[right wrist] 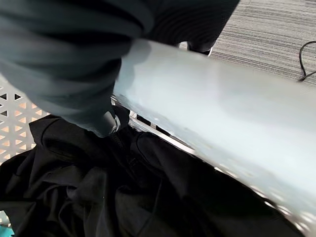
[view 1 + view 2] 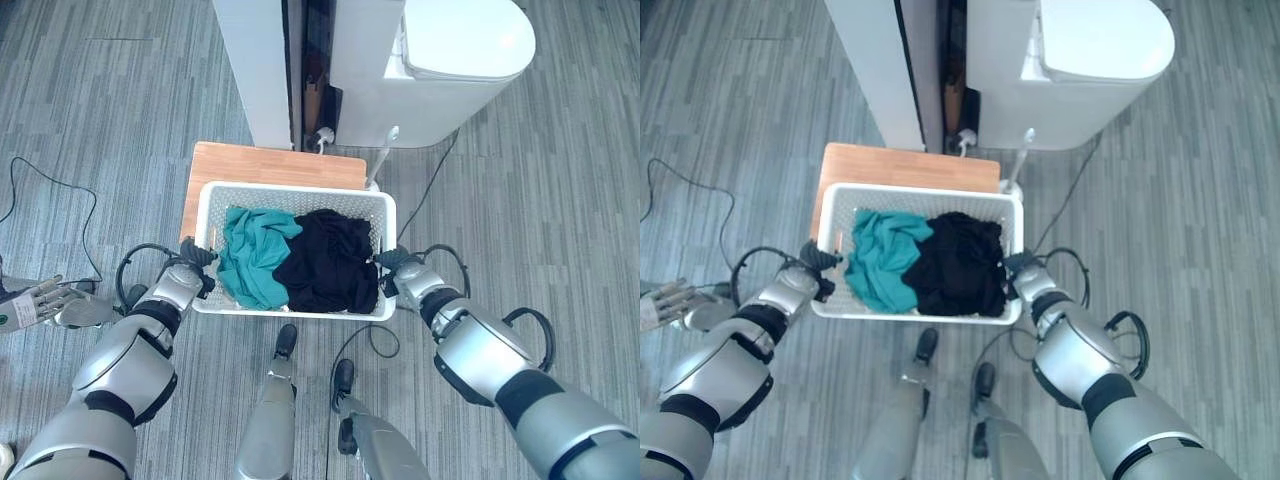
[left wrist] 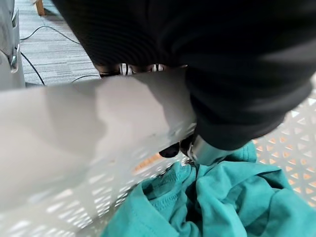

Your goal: Grab the laundry basket,head to the washer,open it,put in the laundry and shut it.

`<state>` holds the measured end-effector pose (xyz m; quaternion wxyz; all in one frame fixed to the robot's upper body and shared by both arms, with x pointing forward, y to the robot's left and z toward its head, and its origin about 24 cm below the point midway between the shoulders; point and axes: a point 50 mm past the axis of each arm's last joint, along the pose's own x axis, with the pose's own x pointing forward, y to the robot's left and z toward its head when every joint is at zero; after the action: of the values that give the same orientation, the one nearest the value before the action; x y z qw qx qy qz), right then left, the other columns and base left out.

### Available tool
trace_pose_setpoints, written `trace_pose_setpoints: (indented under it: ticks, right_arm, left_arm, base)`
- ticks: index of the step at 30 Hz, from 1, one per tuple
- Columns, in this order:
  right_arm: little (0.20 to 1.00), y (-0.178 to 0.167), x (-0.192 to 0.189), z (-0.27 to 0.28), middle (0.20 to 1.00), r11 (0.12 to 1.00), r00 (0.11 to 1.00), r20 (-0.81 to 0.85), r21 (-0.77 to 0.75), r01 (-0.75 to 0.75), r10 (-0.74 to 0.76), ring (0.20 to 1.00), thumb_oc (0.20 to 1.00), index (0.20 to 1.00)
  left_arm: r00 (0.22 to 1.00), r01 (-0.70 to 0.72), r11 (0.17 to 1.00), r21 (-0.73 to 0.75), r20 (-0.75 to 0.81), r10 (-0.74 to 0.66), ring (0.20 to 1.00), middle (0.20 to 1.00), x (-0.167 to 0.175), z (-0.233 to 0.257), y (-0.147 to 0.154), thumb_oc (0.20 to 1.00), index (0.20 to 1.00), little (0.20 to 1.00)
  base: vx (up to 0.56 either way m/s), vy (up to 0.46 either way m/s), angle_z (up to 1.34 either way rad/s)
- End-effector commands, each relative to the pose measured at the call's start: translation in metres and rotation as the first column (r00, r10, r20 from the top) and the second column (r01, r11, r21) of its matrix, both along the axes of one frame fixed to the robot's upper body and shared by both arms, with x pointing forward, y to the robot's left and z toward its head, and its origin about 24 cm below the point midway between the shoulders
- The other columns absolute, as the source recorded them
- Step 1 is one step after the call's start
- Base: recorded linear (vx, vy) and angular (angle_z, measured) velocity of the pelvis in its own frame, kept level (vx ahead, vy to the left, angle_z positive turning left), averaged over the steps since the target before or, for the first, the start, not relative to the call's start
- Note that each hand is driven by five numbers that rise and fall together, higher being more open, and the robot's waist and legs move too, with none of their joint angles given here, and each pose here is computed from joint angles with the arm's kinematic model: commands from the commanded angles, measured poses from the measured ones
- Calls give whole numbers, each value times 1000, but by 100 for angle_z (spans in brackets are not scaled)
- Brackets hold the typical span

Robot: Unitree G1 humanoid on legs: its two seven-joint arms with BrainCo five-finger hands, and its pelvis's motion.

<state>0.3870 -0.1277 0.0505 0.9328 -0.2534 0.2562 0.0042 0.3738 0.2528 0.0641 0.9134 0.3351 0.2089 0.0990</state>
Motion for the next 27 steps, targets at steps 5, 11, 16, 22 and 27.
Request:
trace_pose_setpoints:
  ticks: [5,11,16,22,27]
  right_arm:
    - [200,42,-3,-1,200,982,984,18,72,-176,175,200,200,200]
    - [200,13,-1,-1,200,984,990,67,116,-132,124,200,200,200]
    - [200,-24,-13,-3,200,979,981,160,155,-131,106,200,200,200]
    - [200,-80,-40,-9,200,984,976,207,151,-95,62,200,200,200]
    - [200,-126,-81,-25,200,995,979,200,87,-44,26,200,200,200]
  left_arm:
    - [984,179,981,-81,-13,-180,200,200,3,-16,-47,200,200,200]
    - [959,283,954,-103,40,-280,200,200,-2,-15,-62,200,200,200]
    - [931,364,921,-140,94,-354,200,200,-11,-14,-74,200,200,200]
    - [935,355,911,-208,85,-345,200,200,-24,-30,-70,200,200,200]
    - [951,306,909,-284,49,-305,200,200,-52,-54,-49,200,200,200]
  base:
    - [35,63,-3]
    - [12,70,-7]
    - [-15,164,-13]
    - [-115,222,-97]
    - [-87,76,-207]
